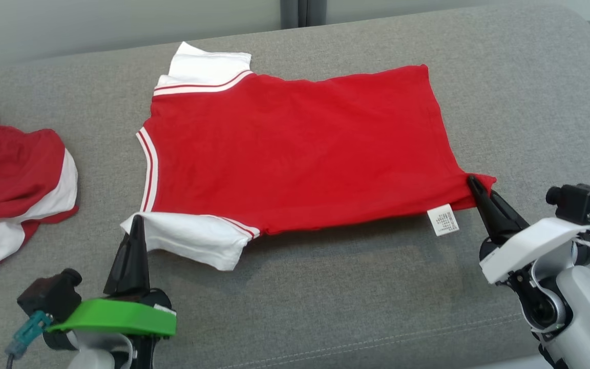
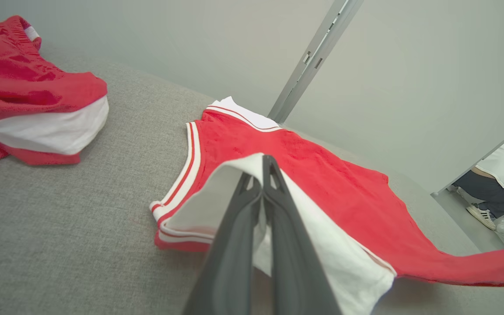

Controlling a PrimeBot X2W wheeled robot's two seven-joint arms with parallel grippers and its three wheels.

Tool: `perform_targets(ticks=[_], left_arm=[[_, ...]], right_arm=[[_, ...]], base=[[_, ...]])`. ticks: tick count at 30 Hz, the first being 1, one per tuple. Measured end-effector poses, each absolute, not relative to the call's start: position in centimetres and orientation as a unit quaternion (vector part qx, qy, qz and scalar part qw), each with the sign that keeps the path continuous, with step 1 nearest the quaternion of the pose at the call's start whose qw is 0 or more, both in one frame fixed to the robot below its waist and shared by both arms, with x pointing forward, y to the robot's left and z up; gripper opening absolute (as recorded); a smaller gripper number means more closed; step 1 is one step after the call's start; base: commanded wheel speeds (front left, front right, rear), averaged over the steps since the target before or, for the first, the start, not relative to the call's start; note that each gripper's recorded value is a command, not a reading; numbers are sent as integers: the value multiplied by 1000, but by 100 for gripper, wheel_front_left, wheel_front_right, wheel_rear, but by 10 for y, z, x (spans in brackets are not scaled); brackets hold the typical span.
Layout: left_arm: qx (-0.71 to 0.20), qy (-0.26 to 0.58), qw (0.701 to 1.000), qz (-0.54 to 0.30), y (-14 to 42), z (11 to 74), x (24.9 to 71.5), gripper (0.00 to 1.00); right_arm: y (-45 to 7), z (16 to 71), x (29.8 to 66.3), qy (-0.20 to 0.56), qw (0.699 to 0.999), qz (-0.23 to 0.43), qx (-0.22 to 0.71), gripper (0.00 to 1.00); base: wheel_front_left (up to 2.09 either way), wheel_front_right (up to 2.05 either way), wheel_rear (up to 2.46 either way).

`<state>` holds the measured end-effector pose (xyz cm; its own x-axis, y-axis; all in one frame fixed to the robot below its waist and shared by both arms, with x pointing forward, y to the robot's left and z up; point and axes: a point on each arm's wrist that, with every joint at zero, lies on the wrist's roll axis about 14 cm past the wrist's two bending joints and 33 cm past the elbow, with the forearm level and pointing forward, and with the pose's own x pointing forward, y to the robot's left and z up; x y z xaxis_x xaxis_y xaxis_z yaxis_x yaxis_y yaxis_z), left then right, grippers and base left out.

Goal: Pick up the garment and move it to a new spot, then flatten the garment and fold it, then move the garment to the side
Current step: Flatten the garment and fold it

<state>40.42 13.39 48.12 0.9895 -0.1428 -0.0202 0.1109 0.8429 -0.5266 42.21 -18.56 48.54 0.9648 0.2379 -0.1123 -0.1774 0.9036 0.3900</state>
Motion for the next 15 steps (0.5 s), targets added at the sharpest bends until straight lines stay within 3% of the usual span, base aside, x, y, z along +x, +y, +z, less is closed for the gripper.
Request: perform_targets(ticks=[15], left_arm=[[-237,58,965,-97,124,467,481,0]], right_arm=[[-182,477,479,105,975,95,172,0]], base=[[0,0,0]])
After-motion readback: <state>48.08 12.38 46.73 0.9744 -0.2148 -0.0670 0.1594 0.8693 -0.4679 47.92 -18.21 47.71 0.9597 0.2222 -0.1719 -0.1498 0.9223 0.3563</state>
